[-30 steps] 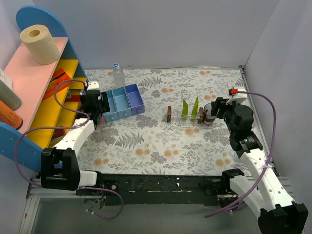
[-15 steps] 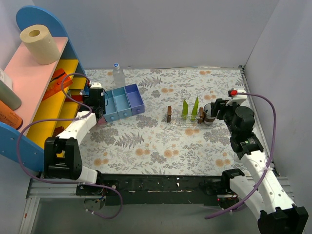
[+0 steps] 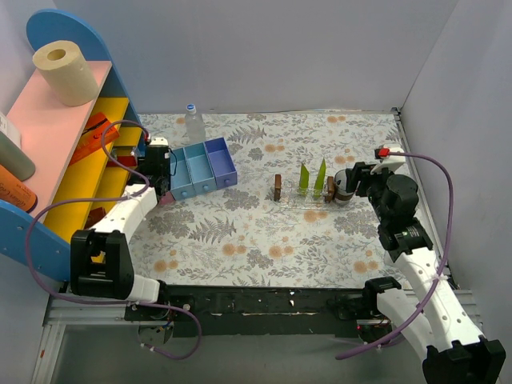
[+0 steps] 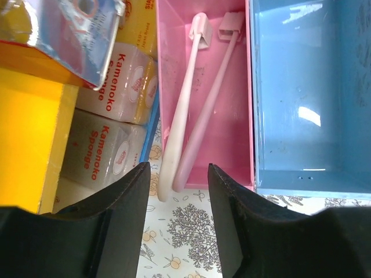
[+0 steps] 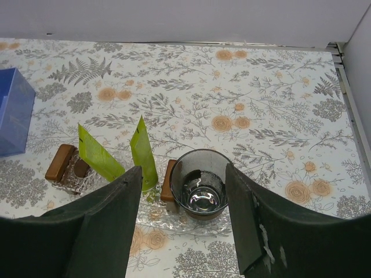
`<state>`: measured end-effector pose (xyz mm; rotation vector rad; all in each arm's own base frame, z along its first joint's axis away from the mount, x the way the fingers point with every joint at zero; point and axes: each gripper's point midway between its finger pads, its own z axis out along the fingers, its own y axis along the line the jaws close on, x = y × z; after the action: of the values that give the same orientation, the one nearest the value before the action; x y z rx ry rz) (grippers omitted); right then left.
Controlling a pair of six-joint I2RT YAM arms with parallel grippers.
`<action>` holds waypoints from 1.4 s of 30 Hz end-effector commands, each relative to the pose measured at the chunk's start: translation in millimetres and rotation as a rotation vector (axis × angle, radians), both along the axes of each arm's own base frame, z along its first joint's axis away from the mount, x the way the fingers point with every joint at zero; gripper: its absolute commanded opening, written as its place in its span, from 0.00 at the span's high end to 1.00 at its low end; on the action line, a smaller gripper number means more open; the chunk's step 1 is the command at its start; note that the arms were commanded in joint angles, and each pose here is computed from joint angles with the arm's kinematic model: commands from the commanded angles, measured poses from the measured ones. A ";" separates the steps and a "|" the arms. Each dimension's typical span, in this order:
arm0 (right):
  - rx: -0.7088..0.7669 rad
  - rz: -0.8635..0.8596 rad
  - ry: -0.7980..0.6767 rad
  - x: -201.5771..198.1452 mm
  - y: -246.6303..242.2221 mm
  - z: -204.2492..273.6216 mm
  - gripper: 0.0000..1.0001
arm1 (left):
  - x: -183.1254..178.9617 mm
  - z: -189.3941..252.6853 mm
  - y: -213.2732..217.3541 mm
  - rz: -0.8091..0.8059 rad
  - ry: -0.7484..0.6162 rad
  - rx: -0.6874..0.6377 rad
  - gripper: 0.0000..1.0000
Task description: Prepare toiletry sets of a toothbrush and toothpaste on the tray
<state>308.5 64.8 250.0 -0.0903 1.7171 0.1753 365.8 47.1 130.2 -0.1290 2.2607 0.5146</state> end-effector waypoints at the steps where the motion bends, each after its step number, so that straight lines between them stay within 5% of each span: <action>1: 0.006 0.000 -0.054 -2.4 -1.5 17.0 0.34 | 0.1 -7.3 -2.0 -0.027 0.043 0.002 0.57; 29: 0.003 -0.010 -0.045 -4.8 -4.0 14.1 0.35 | 8.2 -28.8 14.3 0.026 0.126 0.103 0.73; 42: 0.004 -0.011 -0.043 -4.2 -3.8 13.3 0.35 | 9.5 -7.8 7.5 0.011 0.058 0.056 0.95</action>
<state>303.5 63.3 252.9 -0.0886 1.7111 0.1748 366.5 54.7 91.4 -0.0444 2.3906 0.6294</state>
